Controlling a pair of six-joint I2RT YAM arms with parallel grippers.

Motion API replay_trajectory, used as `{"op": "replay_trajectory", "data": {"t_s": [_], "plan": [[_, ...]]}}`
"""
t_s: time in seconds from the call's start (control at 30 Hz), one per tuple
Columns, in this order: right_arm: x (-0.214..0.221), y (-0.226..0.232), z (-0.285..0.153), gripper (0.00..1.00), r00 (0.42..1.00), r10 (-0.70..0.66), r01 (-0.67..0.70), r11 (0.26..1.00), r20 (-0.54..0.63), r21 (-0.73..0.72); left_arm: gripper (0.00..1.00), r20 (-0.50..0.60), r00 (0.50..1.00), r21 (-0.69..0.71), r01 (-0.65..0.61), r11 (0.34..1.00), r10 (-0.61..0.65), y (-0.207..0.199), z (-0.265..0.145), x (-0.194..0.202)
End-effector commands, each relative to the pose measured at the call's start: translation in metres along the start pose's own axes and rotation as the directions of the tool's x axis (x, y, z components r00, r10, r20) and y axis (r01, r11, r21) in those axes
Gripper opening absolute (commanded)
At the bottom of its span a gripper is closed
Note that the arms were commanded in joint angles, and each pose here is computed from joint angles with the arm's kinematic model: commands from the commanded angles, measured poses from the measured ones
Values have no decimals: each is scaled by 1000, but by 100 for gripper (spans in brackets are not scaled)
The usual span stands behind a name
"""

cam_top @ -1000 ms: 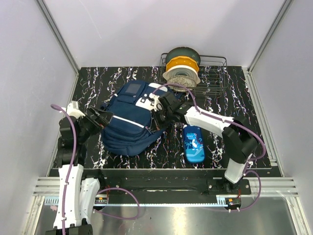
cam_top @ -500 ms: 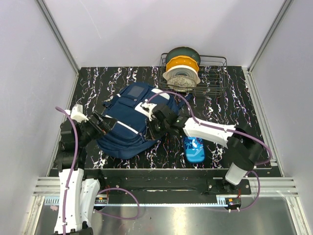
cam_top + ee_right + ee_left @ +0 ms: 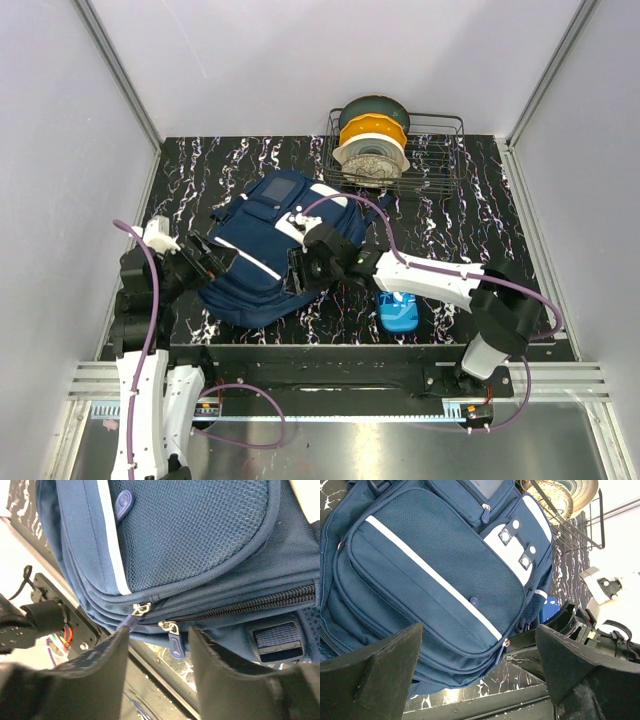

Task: Pack the student bag
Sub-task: Unzip the student bag at the center of the board.

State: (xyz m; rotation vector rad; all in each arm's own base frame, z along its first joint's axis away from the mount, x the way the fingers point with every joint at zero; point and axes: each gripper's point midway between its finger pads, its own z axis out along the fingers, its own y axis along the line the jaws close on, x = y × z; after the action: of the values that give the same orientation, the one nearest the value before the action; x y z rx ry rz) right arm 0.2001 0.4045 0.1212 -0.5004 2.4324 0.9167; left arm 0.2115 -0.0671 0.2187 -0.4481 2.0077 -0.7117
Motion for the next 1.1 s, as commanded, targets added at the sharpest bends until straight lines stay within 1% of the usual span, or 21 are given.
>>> {"op": "replay_trajectory", "data": {"t_s": [0.0, 0.03, 0.07, 0.13, 0.2, 0.27, 0.3, 0.37, 0.4, 0.5, 0.53, 0.6, 0.63, 0.67, 0.73, 0.8, 0.83, 0.87, 0.9, 0.93, 1.07], "plan": [[-26, 29, -18, 61, 998, 10, -5, 997, 70, -78, 99, 19, 999, 24, -49, 999, 49, -10, -5, -9], [-29, 33, -26, 65, 997, -3, 11, 996, 82, -92, 99, 16, 999, 29, -50, 998, 49, -11, -4, -10], [-28, 30, -30, 66, 997, -3, 9, 997, 77, -74, 99, 7, 999, 33, -50, 998, 49, -11, -3, -9], [-37, 24, -44, 66, 992, -3, 8, 999, 127, -34, 99, 6, 998, 38, -56, 998, 56, -12, -2, -10], [-45, 5, -52, 66, 985, 4, -11, 999, 175, 41, 99, 9, 997, 42, -78, 996, 78, -13, -3, -12], [-55, -4, -67, 64, 976, 5, -18, 998, 218, 61, 99, 7, 997, 59, -84, 995, 83, -18, -5, -12], [-67, -21, -74, 64, 964, 42, -70, 993, 262, 98, 99, 9, 997, 68, -83, 994, 83, -20, -5, -12], [-80, -40, -85, 63, 947, 104, -142, 985, 305, 103, 99, 6, 996, 87, -84, 993, 84, -25, -7, -10], [-92, -60, -91, 63, 929, 169, -214, 971, 329, 106, 99, 6, 996, 93, -85, 992, 85, -27, -7, -10], [-106, -72, -92, 63, 916, 242, -276, 959, 319, 67, 99, -18, 996, 101, -86, 991, 88, -31, -7, -2], [-105, -73, -85, 63, 919, 256, -287, 956, 300, 66, 99, -28, 996, 78, -79, 994, 81, -28, -4, 0], [-111, -66, -80, 64, 919, 273, -296, 954, 284, 40, 99, -70, 991, 41, -108, 993, 111, -26, -2, 11], [-110, -69, -71, 64, 920, 288, -311, 949, 266, 46, 99, -64, 992, -13, -110, 994, 109, -20, 2, 10], [-115, -67, -69, 64, 914, 306, -327, 944, 267, 36, 99, -93, 986, 14, -134, 991, 135, -30, 1, 18], [-117, -73, -59, 64, 906, 326, -351, 935, 269, 48, 99, -122, 980, 20, -157, 987, 158, -43, 4, 30], [-117, -83, -48, 64, 885, 377, -408, 911, 272, 66, 99, -135, 975, 22, -174, 985, 175, -54, 3, 35], [-120, -88, -46, 63, 872, 405, -436, 898, 275, 62, 99, -158, 968, 34, -192, 981, 195, -67, 3, 42], [-119, -90, -43, 62, 854, 448, -477, 877, 264, 55, 99, -180, 961, 32, -206, 978, 208, -70, 2, 49], [-117, -93, -38, 61, 849, 462, -492, 868, 255, 64, 99, -205, 953, 19, -223, 975, 223, -73, 5, 56], [-118, -98, -37, 61, 840, 469, -505, 859, 273, 80, 99, -214, 946, 36, -240, 970, 242, -84, 2, 63], [-119, -110, -35, 61, 797, 509, -566, 817, 325, 109, 99, -274, 924, 39, -268, 963, 269, -94, 7, 85]]}}
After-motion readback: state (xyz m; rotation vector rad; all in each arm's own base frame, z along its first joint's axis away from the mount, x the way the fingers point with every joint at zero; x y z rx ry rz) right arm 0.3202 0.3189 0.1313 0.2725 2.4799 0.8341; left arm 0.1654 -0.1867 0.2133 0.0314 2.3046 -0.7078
